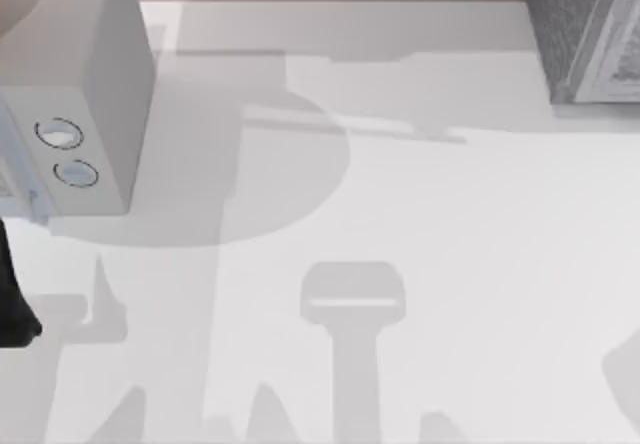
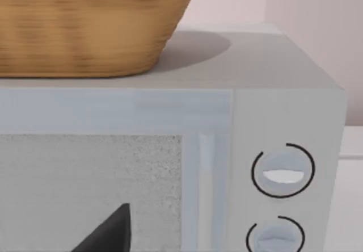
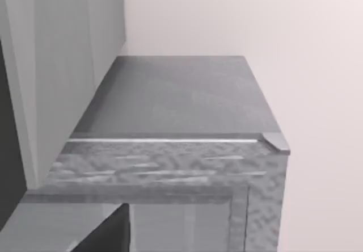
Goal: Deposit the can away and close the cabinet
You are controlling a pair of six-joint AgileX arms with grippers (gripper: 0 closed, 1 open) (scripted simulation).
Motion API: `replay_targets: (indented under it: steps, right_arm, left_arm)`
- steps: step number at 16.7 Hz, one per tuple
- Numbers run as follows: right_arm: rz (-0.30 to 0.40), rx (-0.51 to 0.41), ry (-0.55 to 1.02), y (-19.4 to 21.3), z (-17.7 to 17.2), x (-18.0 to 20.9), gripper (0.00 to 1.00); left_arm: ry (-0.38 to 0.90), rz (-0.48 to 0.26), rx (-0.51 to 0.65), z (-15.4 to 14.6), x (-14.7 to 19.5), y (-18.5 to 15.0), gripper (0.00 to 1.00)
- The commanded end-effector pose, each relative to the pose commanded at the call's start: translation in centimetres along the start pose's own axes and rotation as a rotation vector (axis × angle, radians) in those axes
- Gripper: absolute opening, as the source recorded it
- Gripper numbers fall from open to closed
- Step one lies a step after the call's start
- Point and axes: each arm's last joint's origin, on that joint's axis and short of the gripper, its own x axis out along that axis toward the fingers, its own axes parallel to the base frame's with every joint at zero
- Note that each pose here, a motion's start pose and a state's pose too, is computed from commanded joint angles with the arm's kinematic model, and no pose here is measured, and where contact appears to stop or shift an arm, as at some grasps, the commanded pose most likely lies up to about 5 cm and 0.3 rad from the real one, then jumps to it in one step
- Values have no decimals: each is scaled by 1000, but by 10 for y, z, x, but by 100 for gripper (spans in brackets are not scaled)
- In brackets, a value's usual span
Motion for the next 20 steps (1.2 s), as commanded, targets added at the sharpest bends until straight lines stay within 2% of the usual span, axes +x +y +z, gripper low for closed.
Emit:
replay_targets:
  steps: [5, 10, 15, 20]
  right_arm:
    - [3, 13, 4, 3, -1, 12, 100]
    - [1, 6, 0, 42, 3, 55, 100]
    - [12, 4, 2, 117, 4, 99, 100]
    - [2, 4, 4, 207, 3, 109, 100]
  left_arm:
    - [0, 0, 0, 0, 0, 0, 100]
    - [0, 0, 0, 0, 0, 0, 100]
    - [0, 0, 0, 0, 0, 0, 100]
    - [0, 0, 0, 0, 0, 0, 100]
